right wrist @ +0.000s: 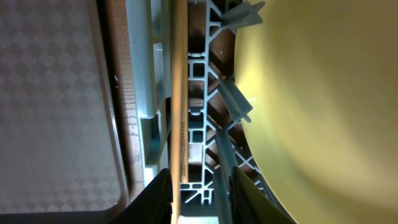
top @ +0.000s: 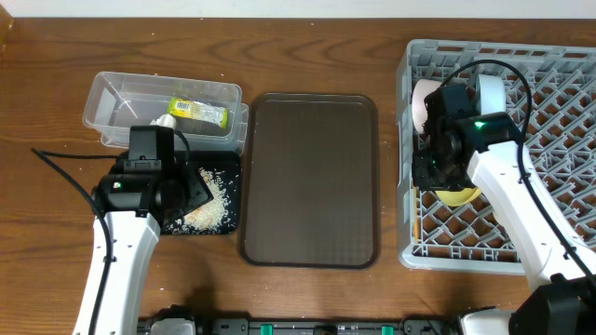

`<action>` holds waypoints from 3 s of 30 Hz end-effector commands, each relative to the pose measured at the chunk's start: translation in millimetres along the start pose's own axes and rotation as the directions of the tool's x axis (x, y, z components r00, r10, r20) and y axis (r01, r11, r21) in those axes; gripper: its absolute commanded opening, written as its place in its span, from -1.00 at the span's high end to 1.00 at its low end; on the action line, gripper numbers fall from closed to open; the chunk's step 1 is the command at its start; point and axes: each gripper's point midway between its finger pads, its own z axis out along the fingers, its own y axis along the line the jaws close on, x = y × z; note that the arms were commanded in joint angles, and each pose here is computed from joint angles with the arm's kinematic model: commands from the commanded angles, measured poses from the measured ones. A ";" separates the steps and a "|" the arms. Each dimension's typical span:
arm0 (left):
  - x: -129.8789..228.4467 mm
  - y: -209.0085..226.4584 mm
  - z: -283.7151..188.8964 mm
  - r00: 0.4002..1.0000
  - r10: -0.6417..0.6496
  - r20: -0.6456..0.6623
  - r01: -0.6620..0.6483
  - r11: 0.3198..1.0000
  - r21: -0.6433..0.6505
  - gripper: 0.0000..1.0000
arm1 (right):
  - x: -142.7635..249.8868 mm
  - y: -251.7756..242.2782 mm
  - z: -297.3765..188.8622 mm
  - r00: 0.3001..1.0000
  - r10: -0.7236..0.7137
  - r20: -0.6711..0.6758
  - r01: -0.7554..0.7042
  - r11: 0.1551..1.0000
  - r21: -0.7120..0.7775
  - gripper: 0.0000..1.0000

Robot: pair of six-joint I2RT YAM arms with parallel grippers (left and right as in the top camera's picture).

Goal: Sort waste into correct bins and load items into the dishwasher rack

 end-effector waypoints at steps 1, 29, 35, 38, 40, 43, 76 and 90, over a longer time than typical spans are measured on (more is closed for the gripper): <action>0.0 2.3 0.5 1.000 -0.014 0.001 0.014 1.000 -0.006 -0.20 | -0.9 -4.1 2.5 1.000 0.005 0.000 -0.005 1.000 0.010 0.42; 55.8 -37.3 -4.3 0.879 0.461 -0.119 -0.442 0.884 0.155 -0.53 | -39.8 15.2 -96.1 0.900 0.067 0.430 0.028 0.977 -0.211 -0.86; 53.5 -26.7 -24.4 0.891 0.454 -0.026 -0.448 0.886 0.121 -0.53 | -12.7 1.2 -106.4 0.883 0.077 0.462 0.013 0.982 -0.188 -0.98; 52.6 -25.9 -42.4 0.890 0.450 0.082 -0.457 0.878 0.140 -0.53 | 4.7 -4.3 -107.0 0.858 0.081 0.507 0.018 0.982 -0.187 -0.99; 53.6 -24.7 -54.3 0.882 0.440 0.165 -0.464 0.872 0.157 -0.53 | 14.4 -10.7 -106.8 0.829 0.083 0.553 0.015 0.985 -0.169 -0.98; 58.1 -20.5 -67.7 0.865 0.421 0.273 -0.476 0.861 0.178 -0.72 | 31.1 -20.5 -110.0 0.768 0.096 0.633 0.010 0.987 -0.163 -0.99; 56.6 -20.6 -95.9 0.821 0.380 0.425 -0.497 0.844 0.204 -0.79 | 73.4 -42.1 -109.0 0.723 0.107 0.682 -0.015 0.990 -0.139 -0.99; 56.6 -20.6 -95.9 0.821 0.380 0.425 -0.497 0.844 0.204 -0.79 | 51.1 -38.6 -108.3 0.423 0.085 0.902 0.104 0.985 -0.141 -0.98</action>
